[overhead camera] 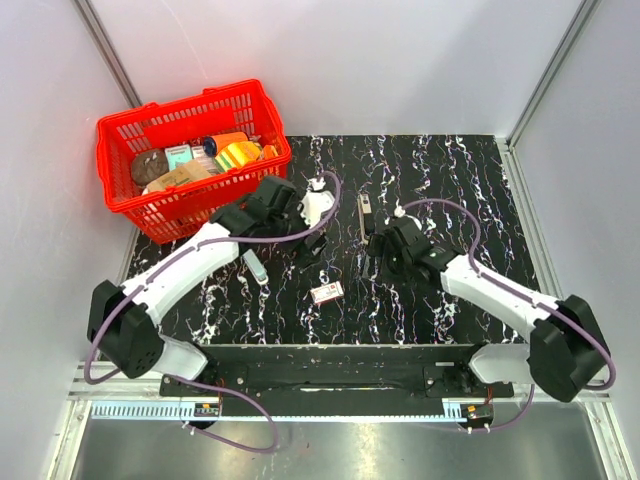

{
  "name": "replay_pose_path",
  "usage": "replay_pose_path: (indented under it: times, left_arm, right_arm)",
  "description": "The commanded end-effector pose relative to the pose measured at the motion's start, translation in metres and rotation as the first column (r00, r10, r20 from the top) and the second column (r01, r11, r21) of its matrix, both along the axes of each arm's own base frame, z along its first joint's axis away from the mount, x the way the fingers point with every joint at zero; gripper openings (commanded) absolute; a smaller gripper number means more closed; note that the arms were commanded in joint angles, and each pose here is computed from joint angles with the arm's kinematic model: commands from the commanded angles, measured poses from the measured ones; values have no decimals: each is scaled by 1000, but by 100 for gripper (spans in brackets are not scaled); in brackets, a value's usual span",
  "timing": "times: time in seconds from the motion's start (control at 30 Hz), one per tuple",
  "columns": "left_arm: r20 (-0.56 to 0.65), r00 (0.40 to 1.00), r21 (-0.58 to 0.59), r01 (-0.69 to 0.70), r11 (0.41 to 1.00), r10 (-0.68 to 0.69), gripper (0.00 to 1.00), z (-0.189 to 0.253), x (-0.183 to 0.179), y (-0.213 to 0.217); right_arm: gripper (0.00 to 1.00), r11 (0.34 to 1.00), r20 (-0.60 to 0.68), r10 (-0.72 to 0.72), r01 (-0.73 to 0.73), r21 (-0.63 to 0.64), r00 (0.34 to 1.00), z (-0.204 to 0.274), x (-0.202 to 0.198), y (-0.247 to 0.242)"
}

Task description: Unload the staples from the stapler

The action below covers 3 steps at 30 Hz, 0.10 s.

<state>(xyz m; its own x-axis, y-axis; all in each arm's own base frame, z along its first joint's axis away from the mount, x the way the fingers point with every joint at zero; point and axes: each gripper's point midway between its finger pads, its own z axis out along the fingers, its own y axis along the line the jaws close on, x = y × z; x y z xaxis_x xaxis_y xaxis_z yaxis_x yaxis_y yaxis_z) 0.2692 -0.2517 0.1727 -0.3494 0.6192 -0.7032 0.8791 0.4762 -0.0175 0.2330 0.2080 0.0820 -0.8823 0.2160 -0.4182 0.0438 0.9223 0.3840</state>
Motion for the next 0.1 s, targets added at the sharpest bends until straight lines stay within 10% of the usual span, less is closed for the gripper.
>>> replay_pose_path:
  times: [0.0,0.07]
  left_arm:
    - [50,997,-48,-65,997,67,99,25,9,8]
    - [46,994,-57,-95,994,97,99,26,13,15]
  right_arm:
    - [91,999,98,16,-13,-29,995,34,14,-3]
    - [96,999,125,33,-29,-35,992,44,18,-3]
